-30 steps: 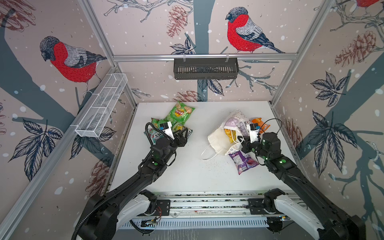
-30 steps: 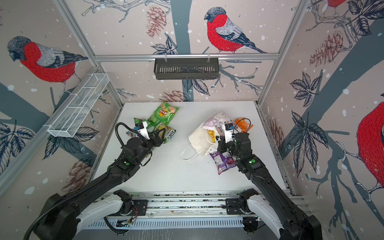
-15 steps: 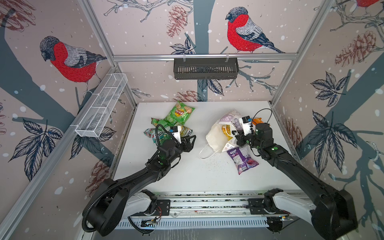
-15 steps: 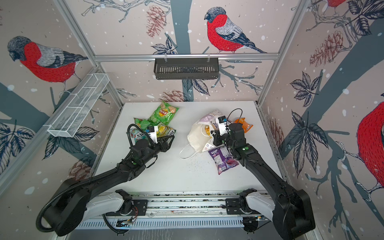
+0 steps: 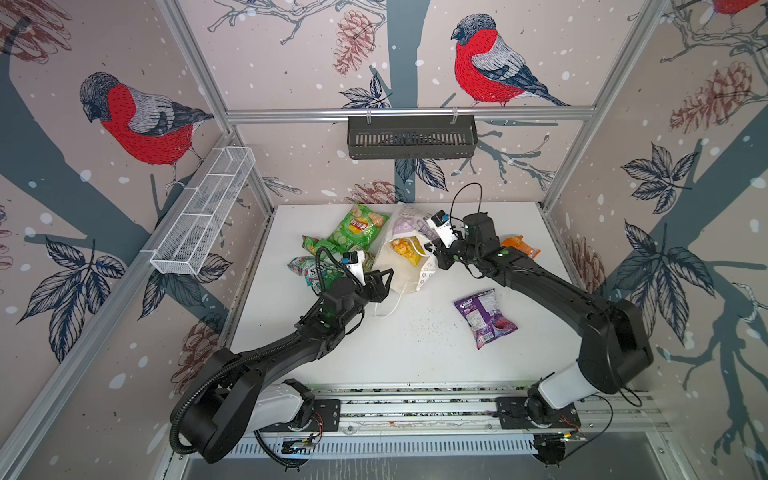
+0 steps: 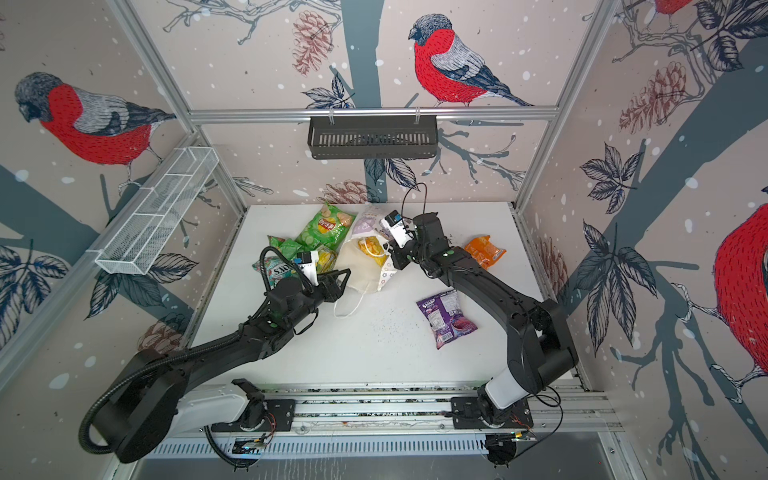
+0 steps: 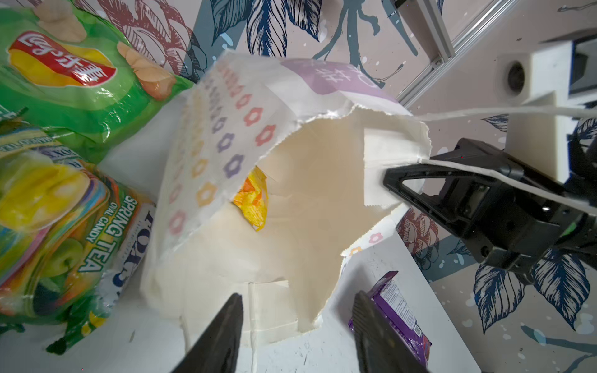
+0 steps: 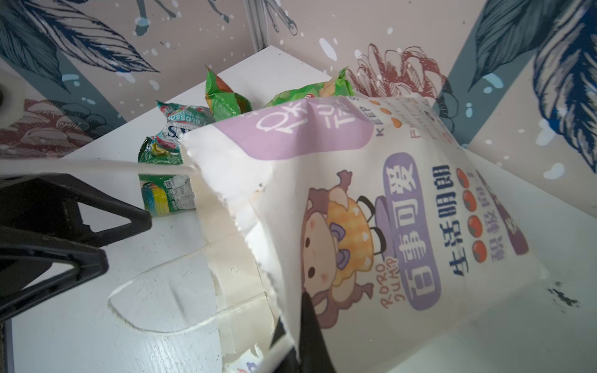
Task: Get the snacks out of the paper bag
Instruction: 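Move the left gripper to the bag opening while the right gripper lifts the rim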
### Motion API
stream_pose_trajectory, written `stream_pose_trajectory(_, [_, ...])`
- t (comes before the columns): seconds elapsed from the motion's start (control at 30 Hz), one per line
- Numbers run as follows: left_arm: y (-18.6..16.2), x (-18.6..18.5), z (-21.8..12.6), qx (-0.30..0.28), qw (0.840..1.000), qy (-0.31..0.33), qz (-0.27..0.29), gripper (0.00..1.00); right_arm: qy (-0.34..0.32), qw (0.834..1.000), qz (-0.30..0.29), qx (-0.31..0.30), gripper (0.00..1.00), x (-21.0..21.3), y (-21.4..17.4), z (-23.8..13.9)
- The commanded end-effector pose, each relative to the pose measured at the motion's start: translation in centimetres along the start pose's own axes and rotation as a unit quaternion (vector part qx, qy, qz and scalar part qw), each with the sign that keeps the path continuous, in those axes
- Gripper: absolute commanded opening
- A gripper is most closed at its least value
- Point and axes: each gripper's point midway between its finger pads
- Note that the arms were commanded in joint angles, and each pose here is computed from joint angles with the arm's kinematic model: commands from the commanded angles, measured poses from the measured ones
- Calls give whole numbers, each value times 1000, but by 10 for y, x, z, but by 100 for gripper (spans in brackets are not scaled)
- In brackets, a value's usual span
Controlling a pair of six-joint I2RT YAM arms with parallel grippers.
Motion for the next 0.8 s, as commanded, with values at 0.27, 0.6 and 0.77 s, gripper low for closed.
stream_pose_trajectory(0.27, [0, -2, 3, -40, 996, 62, 55, 59, -74, 995, 71, -8, 0, -5, 9, 22])
stream_pose_trajectory(0.6, [-24, 9, 20, -47, 986, 98, 125, 67, -60, 996, 62, 18, 0, 19, -8, 32])
stream_pose_trajectory(0.77, [-28, 4, 46, -46, 981, 87, 167, 66, -37, 998, 48, 10, 0, 27, -20, 26])
Point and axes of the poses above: each gripper's point midway between its finger pads, its own z axis out along the fingers, its own x axis along the line the jaws close on, y = z × x, and after that the axes turned 15 degrees about z, right-handed
